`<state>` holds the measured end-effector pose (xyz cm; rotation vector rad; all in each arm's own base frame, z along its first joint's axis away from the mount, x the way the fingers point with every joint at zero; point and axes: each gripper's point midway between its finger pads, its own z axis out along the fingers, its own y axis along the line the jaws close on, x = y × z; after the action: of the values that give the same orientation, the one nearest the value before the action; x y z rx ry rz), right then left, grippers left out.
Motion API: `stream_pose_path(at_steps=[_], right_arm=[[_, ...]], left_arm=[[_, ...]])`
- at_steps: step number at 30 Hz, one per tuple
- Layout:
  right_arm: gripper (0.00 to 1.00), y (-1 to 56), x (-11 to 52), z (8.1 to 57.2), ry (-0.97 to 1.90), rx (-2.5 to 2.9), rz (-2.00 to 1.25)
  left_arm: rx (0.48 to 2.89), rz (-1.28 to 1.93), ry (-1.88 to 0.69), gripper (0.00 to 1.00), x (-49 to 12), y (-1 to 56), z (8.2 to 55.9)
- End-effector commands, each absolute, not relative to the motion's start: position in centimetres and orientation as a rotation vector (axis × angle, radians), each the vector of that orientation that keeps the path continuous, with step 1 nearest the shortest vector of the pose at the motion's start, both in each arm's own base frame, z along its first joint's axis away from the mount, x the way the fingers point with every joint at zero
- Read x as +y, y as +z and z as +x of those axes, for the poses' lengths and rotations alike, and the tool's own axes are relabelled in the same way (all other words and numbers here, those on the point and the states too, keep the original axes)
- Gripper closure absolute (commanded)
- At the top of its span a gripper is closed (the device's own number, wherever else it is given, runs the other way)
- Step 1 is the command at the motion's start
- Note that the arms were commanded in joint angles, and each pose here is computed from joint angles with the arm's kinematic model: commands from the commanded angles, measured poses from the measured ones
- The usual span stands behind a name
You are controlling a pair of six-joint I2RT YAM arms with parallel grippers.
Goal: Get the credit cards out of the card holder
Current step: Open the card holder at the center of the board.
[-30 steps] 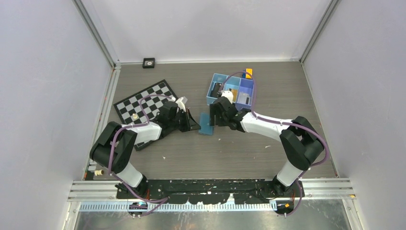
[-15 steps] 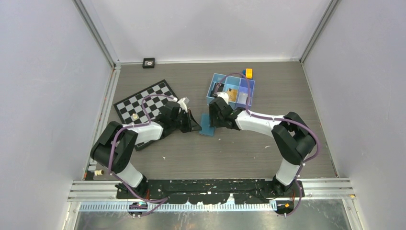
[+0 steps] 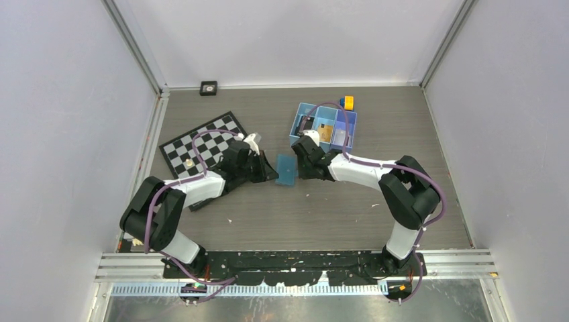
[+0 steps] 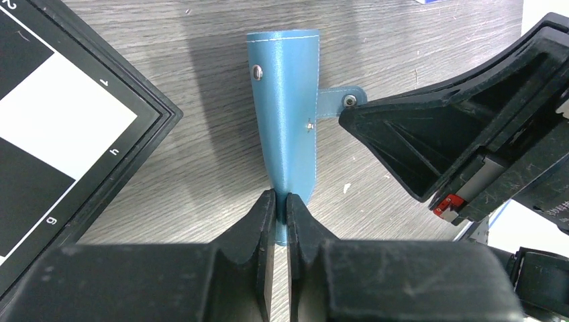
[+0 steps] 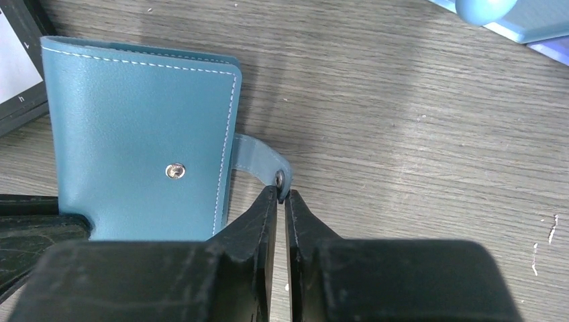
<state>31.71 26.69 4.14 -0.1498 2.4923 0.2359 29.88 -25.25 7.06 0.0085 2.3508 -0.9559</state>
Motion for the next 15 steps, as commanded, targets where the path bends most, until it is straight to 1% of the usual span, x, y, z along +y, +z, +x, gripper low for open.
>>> stream_pose_path(at_steps=[1, 3, 4, 8, 9, 13, 15], right_arm=[[0.89, 6.2, 27.3, 32.7, 0.259, 2.428, -0.129], [0.9, 6.4, 27.3, 32.8, 0.264, 2.419, -0.127], [0.87, 6.4, 27.3, 32.8, 0.264, 2.418, -0.13], [0.68, 6.0, 27.2, 33.0, 0.239, 2.422, -0.142], [0.65, 5.6, 27.1, 33.2, 0.221, 2.424, -0.148], [0.57, 4.6, 26.8, 33.7, 0.153, 2.444, -0.164], [0.56, 4.4, 26.8, 33.8, 0.137, 2.446, -0.169]], left_arm=[[2.319, 0.035, -0.942, 0.88, -25.3, 8.0, 30.3], [2.324, 0.033, -0.936, 0.86, -25.2, 7.8, 30.3], [2.323, 0.035, -0.935, 0.86, -25.3, 7.9, 30.4], [2.347, 0.045, -0.939, 0.85, -25.4, 7.5, 30.3], [2.352, 0.048, -0.944, 0.85, -25.5, 7.4, 30.3], [2.374, 0.052, -0.958, 0.85, -25.8, 6.9, 30.1], [2.378, 0.054, -0.965, 0.85, -25.9, 6.8, 30.1]])
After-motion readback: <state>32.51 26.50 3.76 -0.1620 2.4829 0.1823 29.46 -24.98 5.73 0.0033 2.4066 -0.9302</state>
